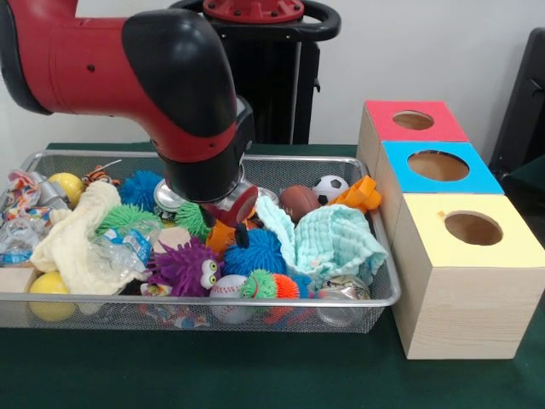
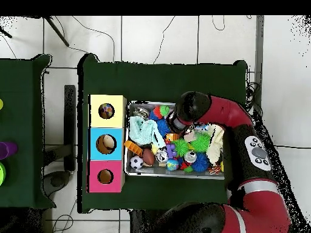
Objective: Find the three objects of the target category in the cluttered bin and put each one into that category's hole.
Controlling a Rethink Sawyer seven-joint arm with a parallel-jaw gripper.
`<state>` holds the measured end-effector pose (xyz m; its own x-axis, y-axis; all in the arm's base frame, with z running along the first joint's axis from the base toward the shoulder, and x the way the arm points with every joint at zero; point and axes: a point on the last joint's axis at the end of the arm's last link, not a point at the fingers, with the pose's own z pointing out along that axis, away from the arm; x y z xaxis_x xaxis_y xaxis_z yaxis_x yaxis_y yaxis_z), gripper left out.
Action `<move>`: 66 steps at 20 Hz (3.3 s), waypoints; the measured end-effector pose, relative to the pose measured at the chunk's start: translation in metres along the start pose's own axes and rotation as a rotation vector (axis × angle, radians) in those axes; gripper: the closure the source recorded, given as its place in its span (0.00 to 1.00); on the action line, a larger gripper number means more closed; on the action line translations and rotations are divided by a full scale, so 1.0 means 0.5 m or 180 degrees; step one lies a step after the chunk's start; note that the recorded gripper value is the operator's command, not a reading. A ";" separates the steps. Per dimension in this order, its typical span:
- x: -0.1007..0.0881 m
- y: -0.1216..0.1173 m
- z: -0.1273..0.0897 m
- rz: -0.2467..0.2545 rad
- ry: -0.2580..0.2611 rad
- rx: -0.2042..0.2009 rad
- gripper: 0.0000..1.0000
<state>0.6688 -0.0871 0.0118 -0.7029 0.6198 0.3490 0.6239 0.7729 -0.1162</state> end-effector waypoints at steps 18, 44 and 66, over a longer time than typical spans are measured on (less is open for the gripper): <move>-0.078 -0.088 -0.042 0.0277 0.0102 -0.0056 0.00; -0.061 -0.059 0.059 0.0119 0.0135 0.0095 0.00; -0.093 -0.048 0.027 0.0167 0.0183 0.0126 0.00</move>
<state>0.6818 -0.1328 -0.0141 -0.6480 0.6517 0.3942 0.6445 0.7450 -0.1720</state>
